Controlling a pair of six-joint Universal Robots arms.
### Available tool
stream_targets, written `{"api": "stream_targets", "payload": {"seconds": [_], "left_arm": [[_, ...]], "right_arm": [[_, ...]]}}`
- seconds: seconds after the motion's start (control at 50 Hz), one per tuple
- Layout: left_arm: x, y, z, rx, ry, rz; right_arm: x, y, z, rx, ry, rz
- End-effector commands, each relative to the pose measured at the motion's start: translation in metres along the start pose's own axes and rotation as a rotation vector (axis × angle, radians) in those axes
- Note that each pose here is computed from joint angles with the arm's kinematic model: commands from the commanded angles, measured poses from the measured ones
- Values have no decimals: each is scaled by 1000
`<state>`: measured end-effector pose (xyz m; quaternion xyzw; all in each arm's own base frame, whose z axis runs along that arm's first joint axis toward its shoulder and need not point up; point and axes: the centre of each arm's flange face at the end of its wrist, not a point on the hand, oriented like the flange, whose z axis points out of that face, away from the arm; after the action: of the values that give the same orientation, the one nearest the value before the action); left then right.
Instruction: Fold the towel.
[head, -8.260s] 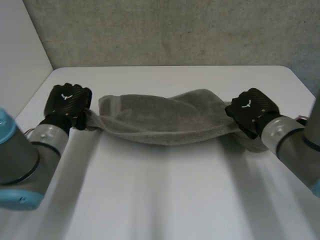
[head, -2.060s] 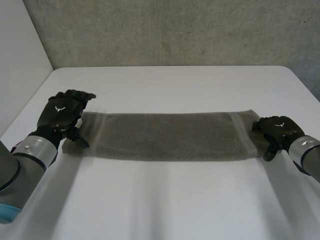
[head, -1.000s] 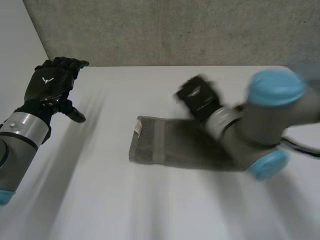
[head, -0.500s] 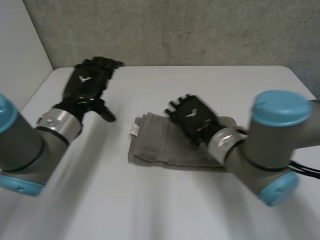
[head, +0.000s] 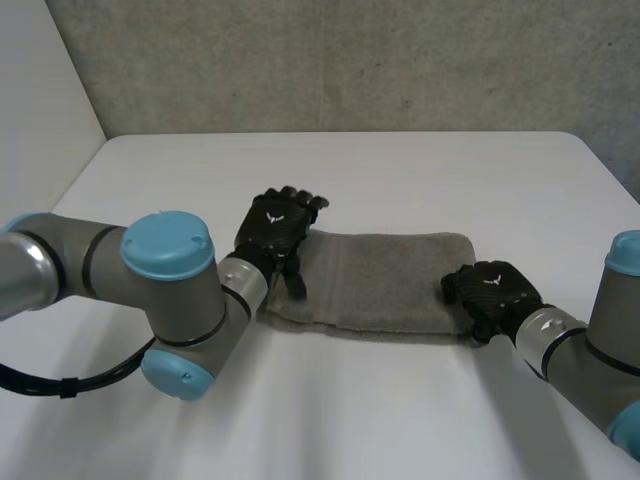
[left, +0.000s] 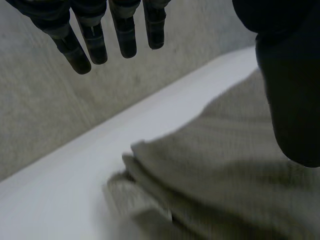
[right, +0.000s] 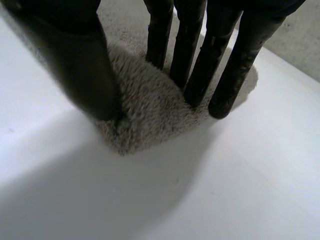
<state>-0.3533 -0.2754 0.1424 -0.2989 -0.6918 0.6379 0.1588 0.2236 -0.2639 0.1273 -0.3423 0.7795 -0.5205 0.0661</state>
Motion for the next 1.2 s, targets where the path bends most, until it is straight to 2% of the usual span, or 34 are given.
{"api": "stream_targets", "payload": {"seconds": [0.02,0.18,0.22,0.28,0.3,0.34,0.38,0.44,0.48,0.5,0.54,0.56,0.6,0.62,0.64,0.74,0.82,0.94,1.02,1.12,1.16,1.18,1.2], "left_arm": [[-3,18,0,-64,-44,61],[13,22,-13,-92,-28,68],[25,17,-21,-84,-5,73],[28,13,-24,-75,-7,72],[26,7,-27,-68,-24,72],[23,1,-30,-58,-50,72],[11,-13,-34,-38,-119,66],[6,-19,-37,-30,-152,62],[-15,-28,-42,-23,-235,52],[-15,-28,-42,-23,-236,52],[-43,-40,-49,-6,-324,41],[-43,-40,-49,-5,-325,41],[-72,-52,-55,22,-405,31],[-72,-52,-55,22,-405,31],[-86,-55,-58,29,-439,26],[-111,-65,-65,56,-506,26],[-112,-67,-66,63,-499,21],[-100,-60,-67,61,-405,-8],[-95,-63,-64,97,-361,-37],[-97,-69,-60,152,-360,-67],[-97,-72,-58,177,-360,-71],[-97,-75,-57,197,-353,-72],[-97,-75,-57,197,-353,-72]], "right_arm": [[4,0,8,-7,33,-6],[16,-32,10,87,125,-101],[2,-56,9,166,92,-194],[-10,-69,10,209,71,-250],[-24,-82,10,249,45,-308],[-40,-91,12,285,16,-367],[-71,-102,17,345,-30,-495],[-83,-108,18,375,-46,-554],[-109,-113,17,436,-105,-640],[-109,-113,17,436,-106,-640],[-130,-107,21,475,-193,-675],[-130,-107,21,475,-193,-675],[-138,-103,23,483,-230,-680],[-146,-100,23,490,-261,-686],[-154,-99,22,496,-279,-691],[-166,-95,23,510,-320,-687],[-169,-90,29,498,-338,-668],[-179,-65,40,442,-418,-622],[-177,-64,38,425,-422,-602],[-164,-85,24,438,-403,-494],[-154,-109,-1,468,-405,-369],[-154,-109,-1,468,-405,-369],[-145,-117,-8,474,-392,-295]]}}
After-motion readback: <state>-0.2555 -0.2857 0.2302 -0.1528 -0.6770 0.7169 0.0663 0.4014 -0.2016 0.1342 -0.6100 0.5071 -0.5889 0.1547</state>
